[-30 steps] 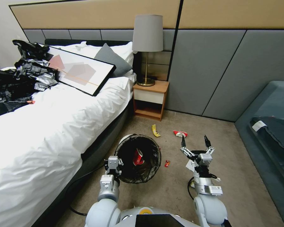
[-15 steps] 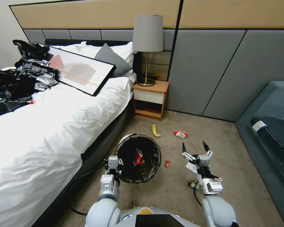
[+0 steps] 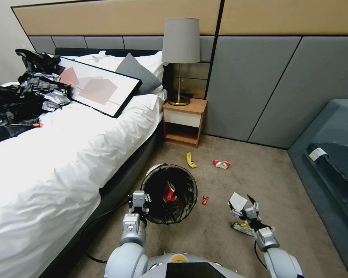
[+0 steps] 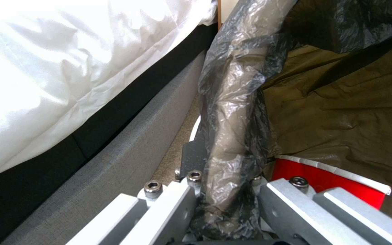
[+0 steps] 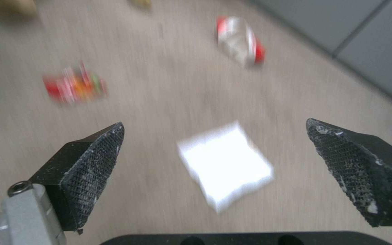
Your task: Pick up the trash bin, then pick up the garbage from the floor and place it into the trash bin.
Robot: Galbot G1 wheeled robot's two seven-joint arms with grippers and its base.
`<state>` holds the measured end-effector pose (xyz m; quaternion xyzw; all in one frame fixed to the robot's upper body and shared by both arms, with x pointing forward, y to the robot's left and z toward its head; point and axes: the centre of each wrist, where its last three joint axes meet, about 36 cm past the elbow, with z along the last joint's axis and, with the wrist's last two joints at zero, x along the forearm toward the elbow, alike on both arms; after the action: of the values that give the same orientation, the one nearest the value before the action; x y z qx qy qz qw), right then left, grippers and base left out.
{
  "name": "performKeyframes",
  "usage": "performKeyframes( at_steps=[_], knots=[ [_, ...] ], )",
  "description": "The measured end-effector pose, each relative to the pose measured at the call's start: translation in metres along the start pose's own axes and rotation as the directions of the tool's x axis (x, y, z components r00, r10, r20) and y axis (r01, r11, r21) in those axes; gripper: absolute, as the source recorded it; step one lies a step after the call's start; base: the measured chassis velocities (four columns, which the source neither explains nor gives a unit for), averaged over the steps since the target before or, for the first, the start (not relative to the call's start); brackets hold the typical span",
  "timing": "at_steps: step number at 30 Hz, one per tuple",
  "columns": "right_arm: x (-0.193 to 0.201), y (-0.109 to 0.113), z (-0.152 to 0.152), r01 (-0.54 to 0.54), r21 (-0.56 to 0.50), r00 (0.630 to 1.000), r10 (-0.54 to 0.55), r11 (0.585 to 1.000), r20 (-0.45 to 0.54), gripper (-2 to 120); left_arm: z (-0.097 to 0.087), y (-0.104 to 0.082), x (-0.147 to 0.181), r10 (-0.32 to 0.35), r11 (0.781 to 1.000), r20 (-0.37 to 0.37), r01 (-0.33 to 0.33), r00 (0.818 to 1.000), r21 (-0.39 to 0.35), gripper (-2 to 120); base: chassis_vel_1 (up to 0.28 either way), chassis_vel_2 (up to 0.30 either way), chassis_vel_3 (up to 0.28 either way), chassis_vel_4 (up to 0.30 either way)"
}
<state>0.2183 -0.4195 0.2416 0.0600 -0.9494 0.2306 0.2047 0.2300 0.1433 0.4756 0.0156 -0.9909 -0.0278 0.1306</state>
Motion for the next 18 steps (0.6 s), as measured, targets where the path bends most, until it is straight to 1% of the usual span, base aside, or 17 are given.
performKeyframes(
  at_steps=[2, 4, 5, 7, 11, 18],
  knots=[
    [-0.001, -0.007, 0.020, -0.004, 0.016, 0.999, 0.004, 1.000, -0.040, 100, 0.000, 0.000, 0.000, 0.000, 1.000, 0.000, 0.000, 1.000, 0.000, 0, 0.000, 0.000, 0.000, 0.000],
    [0.000, -0.007, 0.022, -0.004, 0.016, 0.999, 0.004, 1.000, -0.044, 100, 0.000, 0.000, 0.000, 0.000, 1.000, 0.000, 0.000, 1.000, 0.000, 0, 0.000, 0.000, 0.000, 0.000],
    [0.000, -0.011, 0.032, -0.001, 0.015, 0.998, 0.002, 1.000, -0.065, 100, 0.000, 0.000, 0.000, -0.001, 1.000, 0.000, 0.001, 1.000, 0.001, 0, 0.000, 0.000, 0.000, 0.000],
    [-0.001, -0.013, 0.040, 0.005, 0.018, 0.997, -0.004, 1.000, -0.080, 100, 0.000, -0.001, 0.000, 0.002, 1.000, 0.001, -0.002, 1.000, 0.002, 0, 0.000, 0.000, 0.000, 0.000],
    [-0.001, -0.014, 0.051, 0.020, 0.032, 0.995, -0.016, 0.999, -0.102, 100, 0.000, -0.001, 0.000, 0.003, 1.000, 0.001, -0.003, 1.000, 0.001, 0, 0.000, 0.000, 0.000, 0.000],
    [-0.002, -0.015, 0.061, 0.036, 0.041, 0.993, -0.031, 0.998, -0.118, 100, 0.000, -0.001, 0.000, 0.004, 1.000, 0.001, -0.004, 1.000, 0.000, 0, 0.000, 0.000, 0.000, 0.000]
  ],
)
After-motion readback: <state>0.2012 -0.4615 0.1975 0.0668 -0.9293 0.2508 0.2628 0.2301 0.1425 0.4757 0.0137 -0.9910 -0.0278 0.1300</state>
